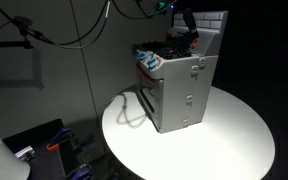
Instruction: Press the top switch on the stove
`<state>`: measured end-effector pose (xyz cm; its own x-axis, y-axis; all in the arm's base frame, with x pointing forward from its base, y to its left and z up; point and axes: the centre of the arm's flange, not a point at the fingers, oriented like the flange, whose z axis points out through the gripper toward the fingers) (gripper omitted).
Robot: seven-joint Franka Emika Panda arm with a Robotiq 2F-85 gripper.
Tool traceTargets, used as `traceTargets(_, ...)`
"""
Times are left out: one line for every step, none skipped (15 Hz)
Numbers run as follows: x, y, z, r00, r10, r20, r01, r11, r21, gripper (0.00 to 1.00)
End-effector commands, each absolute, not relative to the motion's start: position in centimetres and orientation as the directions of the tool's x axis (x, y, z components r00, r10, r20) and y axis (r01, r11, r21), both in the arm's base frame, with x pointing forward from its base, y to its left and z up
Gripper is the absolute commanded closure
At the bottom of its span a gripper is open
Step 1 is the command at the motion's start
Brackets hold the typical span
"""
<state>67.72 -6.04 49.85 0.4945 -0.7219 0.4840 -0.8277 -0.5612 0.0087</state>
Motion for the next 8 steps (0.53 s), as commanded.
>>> traceTargets(66.86,-6.18,50.94,0.48,-0.74,0.471,-0.842,-0.539,0.013,0.0)
traceTargets(66.76,-6.18,50.97,0.482,-0.741,0.468,-0.843,-0.538,0.016,0.0)
traceTargets(66.67,-6.18,51.02,0.483,-0.742,0.464,-0.843,-0.537,0.019,0.0)
traceTargets(66.62,-6.16,51.06,0.484,-0.744,0.46,-0.844,-0.536,0.022,0.0)
traceTargets(66.55,-6.13,51.07,0.485,-0.746,0.456,-0.845,-0.534,0.025,0.0)
traceTargets(66.44,-6.07,51.05,0.488,-0.749,0.448,-0.845,-0.534,0.029,0.0)
traceTargets(66.36,-6.05,51.06,0.489,-0.752,0.442,-0.846,-0.532,0.03,0.0)
traceTargets(66.29,-6.04,51.03,0.488,-0.755,0.437,-0.848,-0.529,0.032,0.0)
